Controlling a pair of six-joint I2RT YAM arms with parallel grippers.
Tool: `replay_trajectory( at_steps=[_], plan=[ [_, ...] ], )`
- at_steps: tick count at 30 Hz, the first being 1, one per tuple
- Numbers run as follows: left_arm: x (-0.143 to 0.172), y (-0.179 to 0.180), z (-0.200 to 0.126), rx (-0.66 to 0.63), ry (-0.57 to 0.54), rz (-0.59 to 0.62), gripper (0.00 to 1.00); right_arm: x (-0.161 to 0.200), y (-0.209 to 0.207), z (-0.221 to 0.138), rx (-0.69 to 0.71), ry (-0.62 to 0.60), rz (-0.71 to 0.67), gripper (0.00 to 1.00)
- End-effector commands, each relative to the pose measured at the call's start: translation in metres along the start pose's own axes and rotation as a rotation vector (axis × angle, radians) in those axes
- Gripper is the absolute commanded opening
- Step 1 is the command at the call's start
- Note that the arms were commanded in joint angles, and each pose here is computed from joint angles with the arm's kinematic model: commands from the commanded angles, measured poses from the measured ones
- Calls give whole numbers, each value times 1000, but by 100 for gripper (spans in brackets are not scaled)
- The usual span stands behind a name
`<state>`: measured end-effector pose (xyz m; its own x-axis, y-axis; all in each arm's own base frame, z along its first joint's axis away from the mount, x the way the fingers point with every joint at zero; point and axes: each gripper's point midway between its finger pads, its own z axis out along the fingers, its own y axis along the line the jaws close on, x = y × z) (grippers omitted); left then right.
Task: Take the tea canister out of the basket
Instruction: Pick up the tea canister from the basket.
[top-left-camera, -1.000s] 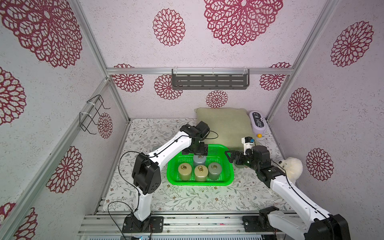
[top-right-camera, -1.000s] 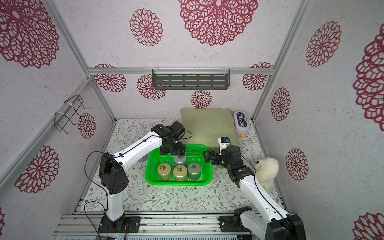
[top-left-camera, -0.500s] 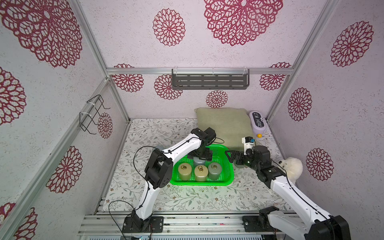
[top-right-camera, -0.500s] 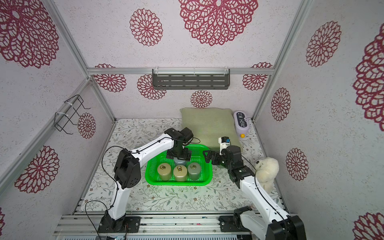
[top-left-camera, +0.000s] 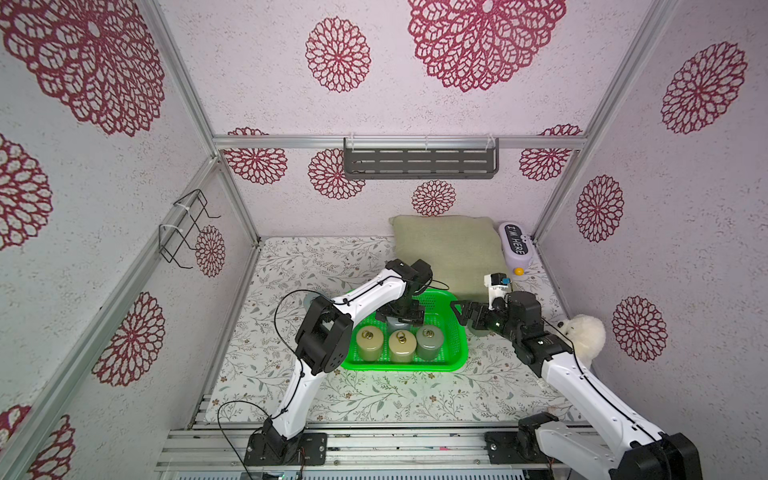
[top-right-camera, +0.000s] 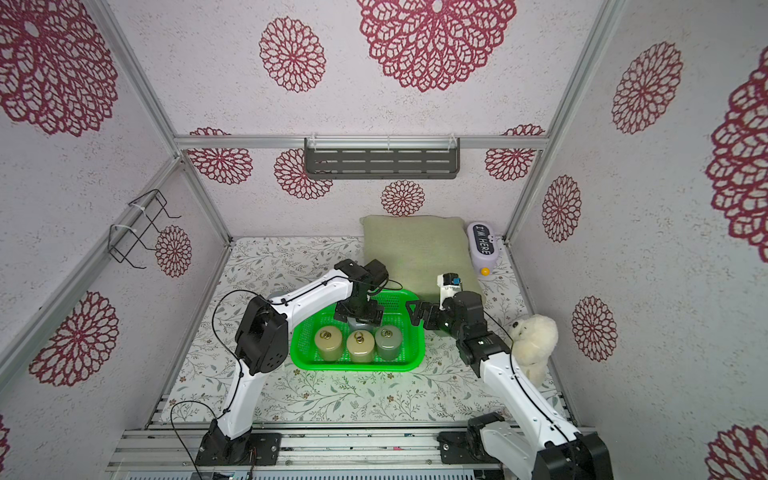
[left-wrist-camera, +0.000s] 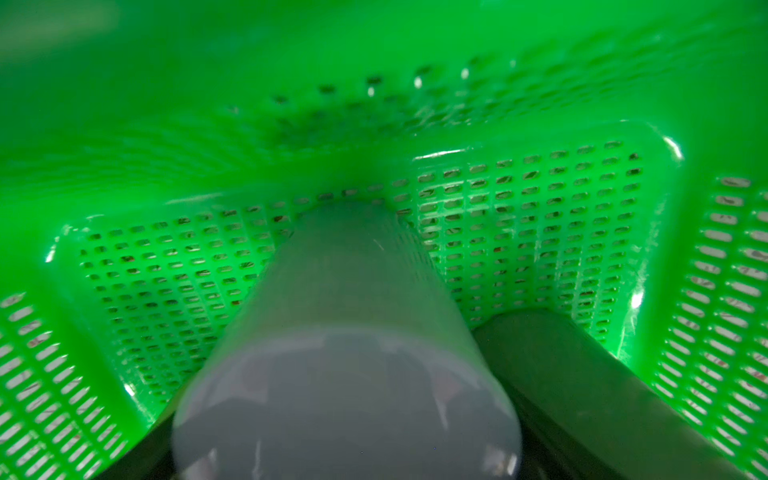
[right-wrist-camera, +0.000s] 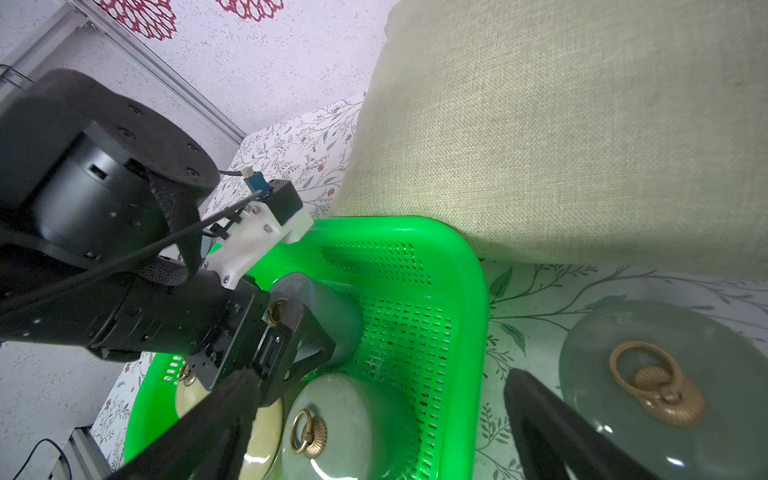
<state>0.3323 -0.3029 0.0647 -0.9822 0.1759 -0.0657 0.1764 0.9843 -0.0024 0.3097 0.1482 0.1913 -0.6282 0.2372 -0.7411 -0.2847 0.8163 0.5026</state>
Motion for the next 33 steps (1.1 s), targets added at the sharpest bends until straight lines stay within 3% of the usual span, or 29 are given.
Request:
replay_trajectory(
  at_steps=[1, 15, 27, 33],
  plan=[
    [-5, -3, 10, 11, 8, 10, 97, -10, 6, -5, -17, -44, -5, 99],
    [-9, 8, 22, 12, 22, -24, 99, -9, 5, -6, -12, -49, -6, 99],
    [-11, 11, 10, 10, -1, -22, 71, -9, 4, -6, -12, -51, -5, 99],
    [-16, 18, -14, 4, -41, -24, 68, -9, 5, -5, -16, -52, -4, 99]
  ],
)
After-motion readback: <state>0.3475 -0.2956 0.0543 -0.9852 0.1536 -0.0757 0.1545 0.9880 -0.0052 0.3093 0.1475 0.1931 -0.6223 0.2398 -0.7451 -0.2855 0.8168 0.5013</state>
